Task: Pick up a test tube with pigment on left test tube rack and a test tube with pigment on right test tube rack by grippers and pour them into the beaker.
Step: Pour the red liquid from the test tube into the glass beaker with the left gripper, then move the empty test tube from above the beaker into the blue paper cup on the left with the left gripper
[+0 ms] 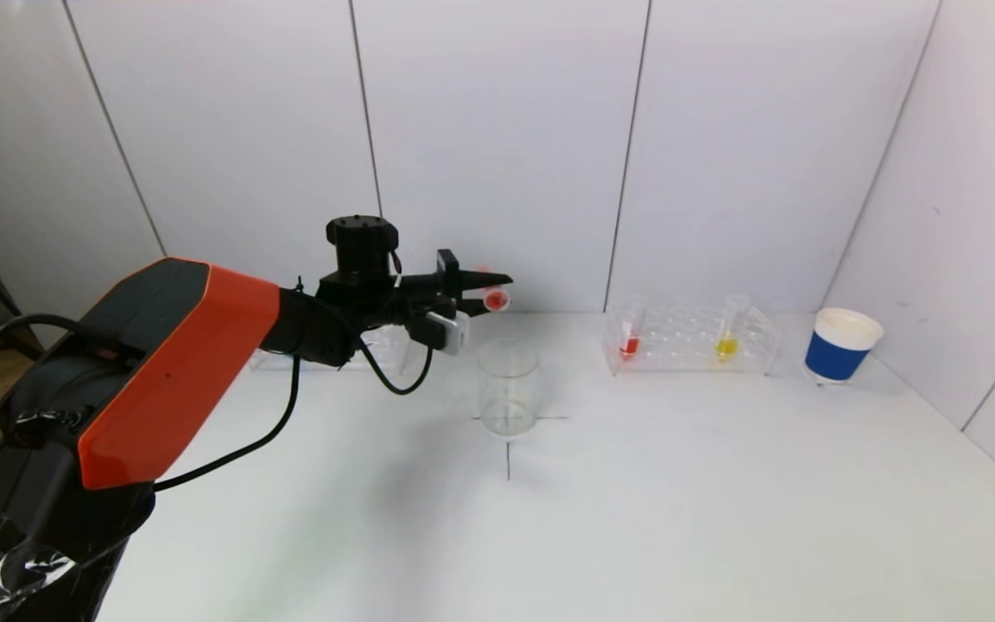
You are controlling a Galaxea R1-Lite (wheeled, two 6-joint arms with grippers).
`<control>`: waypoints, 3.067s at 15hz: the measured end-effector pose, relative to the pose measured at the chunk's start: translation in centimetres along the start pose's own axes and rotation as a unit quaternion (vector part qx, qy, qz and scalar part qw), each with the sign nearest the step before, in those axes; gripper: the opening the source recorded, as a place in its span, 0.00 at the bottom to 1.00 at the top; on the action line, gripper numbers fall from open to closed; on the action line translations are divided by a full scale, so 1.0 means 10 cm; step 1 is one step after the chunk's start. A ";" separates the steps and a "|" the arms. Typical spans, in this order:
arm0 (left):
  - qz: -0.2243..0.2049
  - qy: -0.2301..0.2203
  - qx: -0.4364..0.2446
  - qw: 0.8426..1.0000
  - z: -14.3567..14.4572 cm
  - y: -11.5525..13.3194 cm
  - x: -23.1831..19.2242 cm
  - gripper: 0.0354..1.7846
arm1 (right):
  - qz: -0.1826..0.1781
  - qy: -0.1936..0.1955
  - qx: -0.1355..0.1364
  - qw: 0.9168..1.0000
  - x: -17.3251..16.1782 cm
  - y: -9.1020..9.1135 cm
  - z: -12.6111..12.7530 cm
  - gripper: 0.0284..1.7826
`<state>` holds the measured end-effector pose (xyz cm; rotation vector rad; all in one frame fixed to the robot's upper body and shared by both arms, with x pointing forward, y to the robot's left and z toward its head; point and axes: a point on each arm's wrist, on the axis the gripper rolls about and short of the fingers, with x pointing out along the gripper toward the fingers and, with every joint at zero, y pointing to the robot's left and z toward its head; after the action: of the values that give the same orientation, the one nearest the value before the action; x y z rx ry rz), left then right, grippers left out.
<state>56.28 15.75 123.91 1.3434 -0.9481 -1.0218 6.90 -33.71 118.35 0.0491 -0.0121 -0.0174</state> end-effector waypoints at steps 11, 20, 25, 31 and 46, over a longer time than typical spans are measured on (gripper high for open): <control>0.000 0.006 0.054 0.999 0.00 0.00 0.01 0.24 | -0.001 0.000 0.000 1.000 0.00 0.00 0.00 1.00; 0.003 0.017 0.100 0.995 0.00 0.06 0.01 0.24 | 0.000 0.000 0.000 1.000 0.00 0.00 0.00 1.00; 0.004 0.033 0.140 0.990 0.00 0.10 0.00 0.24 | 0.000 0.000 0.000 1.000 0.00 0.00 0.00 1.00; 0.006 0.033 0.173 0.984 0.01 0.15 0.01 0.24 | 0.000 0.000 0.000 1.000 0.00 0.00 0.00 1.00; 0.004 0.038 0.176 0.984 0.05 0.16 0.03 0.24 | 0.000 0.000 0.000 1.000 0.00 0.00 0.00 1.00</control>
<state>55.96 15.26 125.46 1.6553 -1.1112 -0.8132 6.90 -33.70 118.35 0.0486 -0.0121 -0.0180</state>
